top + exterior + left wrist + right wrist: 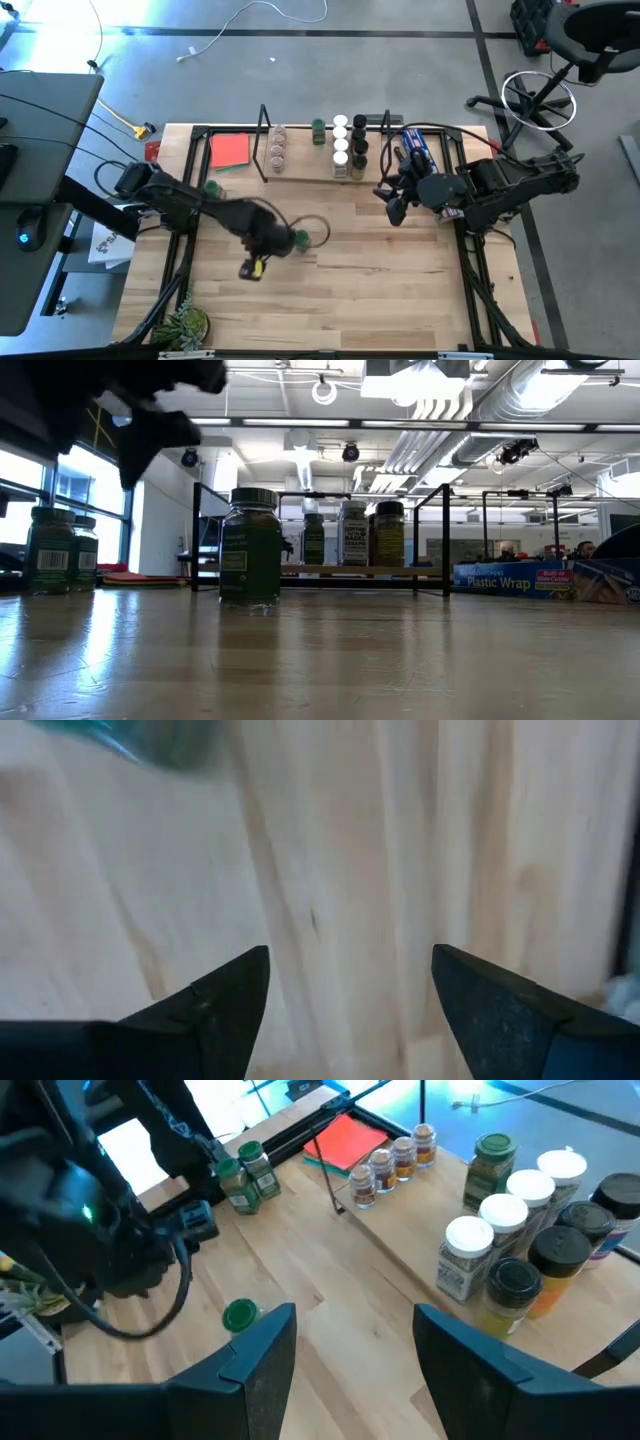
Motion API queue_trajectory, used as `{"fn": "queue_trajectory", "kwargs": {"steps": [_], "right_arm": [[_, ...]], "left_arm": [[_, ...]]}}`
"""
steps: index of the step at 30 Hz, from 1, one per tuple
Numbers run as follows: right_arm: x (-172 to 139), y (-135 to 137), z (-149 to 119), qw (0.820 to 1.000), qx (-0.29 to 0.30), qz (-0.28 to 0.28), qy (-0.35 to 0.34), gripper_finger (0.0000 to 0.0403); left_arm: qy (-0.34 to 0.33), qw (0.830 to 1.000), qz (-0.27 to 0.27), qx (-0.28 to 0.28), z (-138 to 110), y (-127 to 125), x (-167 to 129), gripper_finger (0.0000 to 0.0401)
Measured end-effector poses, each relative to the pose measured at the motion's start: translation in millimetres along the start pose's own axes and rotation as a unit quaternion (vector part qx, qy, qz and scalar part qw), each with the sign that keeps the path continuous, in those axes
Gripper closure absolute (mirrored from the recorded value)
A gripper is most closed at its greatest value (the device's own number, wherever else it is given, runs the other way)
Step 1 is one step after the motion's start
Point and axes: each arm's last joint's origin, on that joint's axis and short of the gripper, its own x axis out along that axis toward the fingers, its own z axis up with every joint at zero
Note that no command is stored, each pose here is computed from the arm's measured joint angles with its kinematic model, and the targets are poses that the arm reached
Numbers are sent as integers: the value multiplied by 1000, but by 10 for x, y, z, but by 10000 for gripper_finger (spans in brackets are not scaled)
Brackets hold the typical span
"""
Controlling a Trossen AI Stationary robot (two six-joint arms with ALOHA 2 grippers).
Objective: Shelf spices
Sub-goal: Put the bottom left green seasoning bottle on the shelf aligned with the other green seasoning bottle
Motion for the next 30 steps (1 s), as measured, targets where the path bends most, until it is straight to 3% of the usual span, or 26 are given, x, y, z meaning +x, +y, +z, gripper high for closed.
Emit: {"fn": "queue_trajectory", "kwargs": {"steps": [3, 7, 12, 17, 30], "right_arm": [[0, 5, -4, 1000, 0, 9, 8, 206], [1, 9, -8, 1000, 4, 15, 14, 206], [0, 10, -10, 1000, 4, 18, 16, 206], [0, 11, -16, 1000, 2, 22, 22, 206], [-1, 11, -18, 999, 2, 24, 25, 206]], "left_arm": [[21, 999, 23, 23, -149, -61, 157, 128], [-1, 999, 45, 1, -312, -74, 285, 128], [-136, 989, 33, -45, -332, -89, 244, 128], [-220, 975, 34, -23, -254, -100, 208, 128], [-201, 976, 78, 16, -250, 39, 230, 113]]}}
